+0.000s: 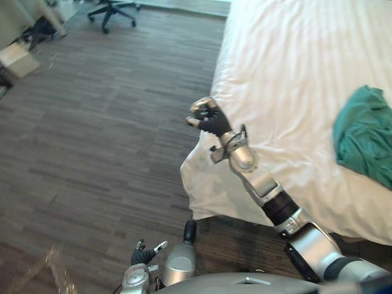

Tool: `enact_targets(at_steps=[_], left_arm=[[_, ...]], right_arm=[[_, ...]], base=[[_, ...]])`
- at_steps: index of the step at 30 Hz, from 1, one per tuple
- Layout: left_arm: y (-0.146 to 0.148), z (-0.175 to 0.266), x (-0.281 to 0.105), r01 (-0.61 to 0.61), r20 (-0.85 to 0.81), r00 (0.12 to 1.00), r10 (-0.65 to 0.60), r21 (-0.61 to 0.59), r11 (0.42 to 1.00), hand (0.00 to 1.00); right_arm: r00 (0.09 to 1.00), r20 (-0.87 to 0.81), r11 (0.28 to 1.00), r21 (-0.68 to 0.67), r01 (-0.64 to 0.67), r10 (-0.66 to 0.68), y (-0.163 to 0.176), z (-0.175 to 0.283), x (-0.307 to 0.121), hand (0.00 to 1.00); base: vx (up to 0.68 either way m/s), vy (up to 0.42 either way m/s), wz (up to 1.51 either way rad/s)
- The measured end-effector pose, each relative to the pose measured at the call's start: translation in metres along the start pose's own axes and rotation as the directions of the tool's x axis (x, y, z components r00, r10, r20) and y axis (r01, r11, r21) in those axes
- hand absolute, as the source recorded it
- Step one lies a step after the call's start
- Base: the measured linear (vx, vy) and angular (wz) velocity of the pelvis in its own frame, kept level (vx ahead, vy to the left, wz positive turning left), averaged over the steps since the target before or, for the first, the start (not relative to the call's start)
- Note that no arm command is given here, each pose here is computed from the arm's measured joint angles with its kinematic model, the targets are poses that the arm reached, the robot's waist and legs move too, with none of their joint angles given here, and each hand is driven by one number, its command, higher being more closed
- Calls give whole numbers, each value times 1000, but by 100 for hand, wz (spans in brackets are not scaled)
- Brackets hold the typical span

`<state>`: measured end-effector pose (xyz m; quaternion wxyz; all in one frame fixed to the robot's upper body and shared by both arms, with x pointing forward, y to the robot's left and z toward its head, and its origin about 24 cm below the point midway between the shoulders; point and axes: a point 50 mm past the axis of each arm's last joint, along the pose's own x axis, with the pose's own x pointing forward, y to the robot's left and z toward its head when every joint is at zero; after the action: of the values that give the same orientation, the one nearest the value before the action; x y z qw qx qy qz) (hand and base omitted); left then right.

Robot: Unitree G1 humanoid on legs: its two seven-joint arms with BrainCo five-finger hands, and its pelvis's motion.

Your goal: Tidy the bed and pick cloth on bed and put in laundry

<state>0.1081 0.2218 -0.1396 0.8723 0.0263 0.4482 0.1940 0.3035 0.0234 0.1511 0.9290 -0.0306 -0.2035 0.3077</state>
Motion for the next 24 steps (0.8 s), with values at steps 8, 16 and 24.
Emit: enact_targets(at_steps=[8,16,24], left_arm=[[-6,63,7,15,216,976,-17,14,1000,0],[-26,151,-29,167,601,786,-142,14,986,0],[-16,202,-73,333,812,544,-212,23,943,0]], right_arm=[[995,82,998,-19,-61,63,6,31,33,100],[973,36,972,61,227,-229,-75,25,30,100],[889,6,874,184,449,-458,-142,24,15,100]], base=[[-158,-42,43],[-105,-64,37],[-31,-45,7]])
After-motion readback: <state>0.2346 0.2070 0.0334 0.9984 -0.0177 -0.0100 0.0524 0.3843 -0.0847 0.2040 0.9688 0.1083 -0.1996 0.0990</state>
